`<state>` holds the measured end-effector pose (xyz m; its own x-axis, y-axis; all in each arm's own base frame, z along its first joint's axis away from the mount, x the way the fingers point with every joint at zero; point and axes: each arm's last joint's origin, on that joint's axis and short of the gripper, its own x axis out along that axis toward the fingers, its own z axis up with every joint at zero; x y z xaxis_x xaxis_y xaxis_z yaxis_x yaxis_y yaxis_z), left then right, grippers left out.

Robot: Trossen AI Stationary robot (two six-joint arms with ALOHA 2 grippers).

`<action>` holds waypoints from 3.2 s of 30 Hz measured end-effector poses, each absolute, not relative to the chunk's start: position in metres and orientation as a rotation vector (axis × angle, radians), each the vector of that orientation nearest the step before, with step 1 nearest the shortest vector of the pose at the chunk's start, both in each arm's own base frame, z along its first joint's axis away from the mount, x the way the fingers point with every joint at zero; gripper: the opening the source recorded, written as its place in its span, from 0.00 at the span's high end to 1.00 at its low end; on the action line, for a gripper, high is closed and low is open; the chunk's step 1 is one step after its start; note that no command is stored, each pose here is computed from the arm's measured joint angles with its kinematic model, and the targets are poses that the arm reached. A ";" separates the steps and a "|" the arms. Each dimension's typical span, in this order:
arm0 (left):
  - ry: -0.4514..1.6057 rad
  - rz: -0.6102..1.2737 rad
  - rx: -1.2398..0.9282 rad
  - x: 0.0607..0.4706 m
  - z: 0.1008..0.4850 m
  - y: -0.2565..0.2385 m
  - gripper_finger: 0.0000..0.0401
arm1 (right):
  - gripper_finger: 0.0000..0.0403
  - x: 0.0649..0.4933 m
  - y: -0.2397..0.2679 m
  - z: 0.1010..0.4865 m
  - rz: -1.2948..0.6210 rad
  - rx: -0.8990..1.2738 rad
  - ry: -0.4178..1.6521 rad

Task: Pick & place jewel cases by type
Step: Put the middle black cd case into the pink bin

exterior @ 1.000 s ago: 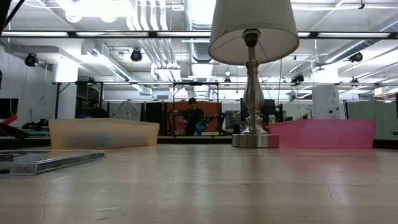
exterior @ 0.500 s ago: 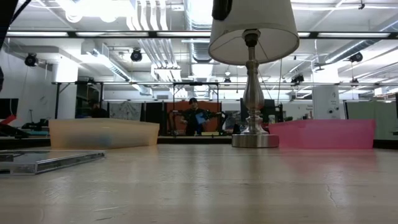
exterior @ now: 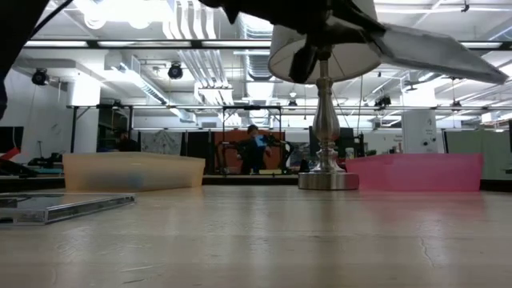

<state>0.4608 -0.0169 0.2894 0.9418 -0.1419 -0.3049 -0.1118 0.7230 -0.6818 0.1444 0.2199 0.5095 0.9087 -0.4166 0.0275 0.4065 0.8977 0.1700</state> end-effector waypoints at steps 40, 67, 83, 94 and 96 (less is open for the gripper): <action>-0.119 0.342 -1.200 0.501 0.231 0.040 1.00 | 0.72 0.145 0.223 0.508 -0.420 0.159 -0.064; -0.003 0.164 -1.240 0.486 0.174 -0.044 1.00 | 0.74 0.145 0.223 0.508 -0.419 0.157 -0.064; -0.167 0.023 -1.242 0.558 0.196 -0.012 1.00 | 0.76 0.145 0.223 0.508 -0.417 0.180 -0.070; -0.102 0.128 -1.042 0.570 0.224 0.037 1.00 | 0.75 0.145 0.223 0.508 -0.417 0.178 -0.069; -0.091 0.157 -1.012 0.569 0.223 0.046 1.00 | 0.76 0.145 0.223 0.508 -0.417 0.176 -0.069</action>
<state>0.5690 0.0465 0.2226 0.9849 0.1728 0.0030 -0.0887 0.5201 -0.8495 0.1448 0.2232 0.5080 0.9122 -0.4086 0.0303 0.3968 0.8994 0.1836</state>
